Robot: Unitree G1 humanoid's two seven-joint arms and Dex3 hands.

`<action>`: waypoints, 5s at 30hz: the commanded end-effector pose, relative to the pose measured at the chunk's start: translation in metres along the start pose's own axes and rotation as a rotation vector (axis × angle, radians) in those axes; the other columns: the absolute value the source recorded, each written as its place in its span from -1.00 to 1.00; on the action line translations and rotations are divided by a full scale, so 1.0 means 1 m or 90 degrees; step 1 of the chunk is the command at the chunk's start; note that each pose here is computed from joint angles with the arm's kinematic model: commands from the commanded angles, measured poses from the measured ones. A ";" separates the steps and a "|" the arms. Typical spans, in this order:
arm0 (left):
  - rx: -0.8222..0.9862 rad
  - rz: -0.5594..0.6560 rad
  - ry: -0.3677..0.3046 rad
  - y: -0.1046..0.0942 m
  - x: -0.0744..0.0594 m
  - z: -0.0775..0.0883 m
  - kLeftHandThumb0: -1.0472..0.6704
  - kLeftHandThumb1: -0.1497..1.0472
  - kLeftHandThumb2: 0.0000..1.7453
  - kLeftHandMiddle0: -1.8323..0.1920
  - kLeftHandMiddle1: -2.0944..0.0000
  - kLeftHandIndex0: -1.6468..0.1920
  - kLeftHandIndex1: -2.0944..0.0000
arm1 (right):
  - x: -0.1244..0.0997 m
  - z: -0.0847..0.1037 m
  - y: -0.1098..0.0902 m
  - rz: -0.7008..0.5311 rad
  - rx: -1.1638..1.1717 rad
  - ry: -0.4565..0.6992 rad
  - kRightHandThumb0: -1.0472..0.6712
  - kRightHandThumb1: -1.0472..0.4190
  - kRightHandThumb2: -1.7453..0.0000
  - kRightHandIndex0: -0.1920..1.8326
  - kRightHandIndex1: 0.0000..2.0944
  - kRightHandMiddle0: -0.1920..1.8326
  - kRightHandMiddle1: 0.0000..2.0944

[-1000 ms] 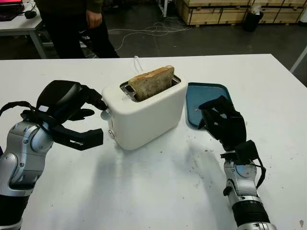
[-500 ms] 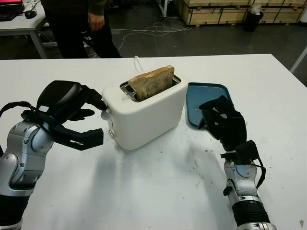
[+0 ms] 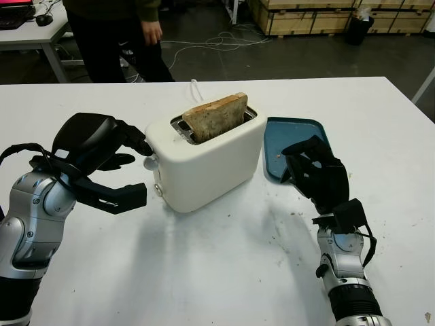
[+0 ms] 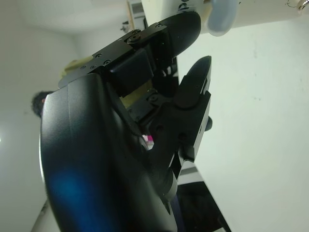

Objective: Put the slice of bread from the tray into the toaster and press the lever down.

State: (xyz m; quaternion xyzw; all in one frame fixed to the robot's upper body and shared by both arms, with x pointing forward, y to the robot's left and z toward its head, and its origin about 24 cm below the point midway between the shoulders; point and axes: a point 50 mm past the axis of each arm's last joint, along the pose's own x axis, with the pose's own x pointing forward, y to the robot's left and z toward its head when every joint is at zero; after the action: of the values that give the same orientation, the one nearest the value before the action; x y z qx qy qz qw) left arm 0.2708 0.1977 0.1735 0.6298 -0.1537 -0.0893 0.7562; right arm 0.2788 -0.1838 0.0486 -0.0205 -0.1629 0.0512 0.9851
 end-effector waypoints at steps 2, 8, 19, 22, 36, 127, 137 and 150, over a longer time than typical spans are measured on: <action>-0.011 0.010 -0.031 0.000 0.000 0.009 0.17 0.58 -1.00 -0.38 -0.37 -0.46 0.98 | 0.000 -0.001 0.000 -0.009 0.007 0.002 -0.33 -0.83 0.59 0.03 0.67 -0.25 0.67; -0.015 -0.004 -0.031 -0.003 -0.002 0.011 0.17 0.58 -1.00 -0.39 -0.35 -0.46 0.98 | 0.000 -0.001 0.000 -0.009 0.021 0.004 -0.32 -0.83 0.59 0.02 0.67 -0.25 0.67; -0.027 -0.036 -0.031 -0.013 -0.004 0.014 0.19 0.58 -1.00 -0.36 -0.39 -0.45 0.99 | 0.000 -0.001 -0.001 -0.011 0.009 0.004 -0.33 -0.83 0.59 0.02 0.67 -0.25 0.67; -0.027 -0.033 -0.030 -0.012 -0.004 0.015 0.20 0.57 -1.00 -0.36 -0.40 -0.45 0.99 | 0.000 0.000 -0.001 -0.010 0.011 0.001 -0.33 -0.83 0.59 0.02 0.67 -0.26 0.67; -0.024 -0.029 -0.026 -0.012 -0.003 0.013 0.17 0.58 -1.00 -0.38 -0.38 -0.45 1.00 | -0.001 -0.001 -0.001 -0.007 0.013 0.003 -0.32 -0.83 0.59 0.03 0.67 -0.26 0.67; -0.178 -0.760 0.219 -0.236 -0.055 0.052 0.11 0.79 -0.79 -0.01 0.87 -0.17 0.99 | -0.002 -0.003 -0.002 0.040 0.022 0.006 -0.29 -0.83 0.59 0.00 0.67 -0.28 0.67; -0.112 -0.429 0.261 -0.163 -0.021 0.025 0.33 0.79 -0.82 -0.14 0.49 -0.28 0.96 | -0.003 -0.004 -0.002 0.042 0.023 0.005 -0.30 -0.83 0.59 0.01 0.67 -0.28 0.67; -0.101 0.024 0.175 -0.076 -0.013 0.024 0.29 0.78 -1.00 -0.11 -0.53 -0.71 0.86 | -0.003 -0.005 -0.001 0.039 0.030 0.012 -0.30 -0.83 0.59 0.00 0.67 -0.28 0.67</action>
State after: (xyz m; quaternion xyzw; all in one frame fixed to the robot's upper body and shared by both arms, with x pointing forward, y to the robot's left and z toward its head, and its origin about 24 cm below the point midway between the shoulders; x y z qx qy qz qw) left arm 0.2581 0.1710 0.1063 0.5822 -0.0486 0.0169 0.8114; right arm 0.2761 -0.1867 0.0416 -0.0108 -0.1502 0.0848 0.9849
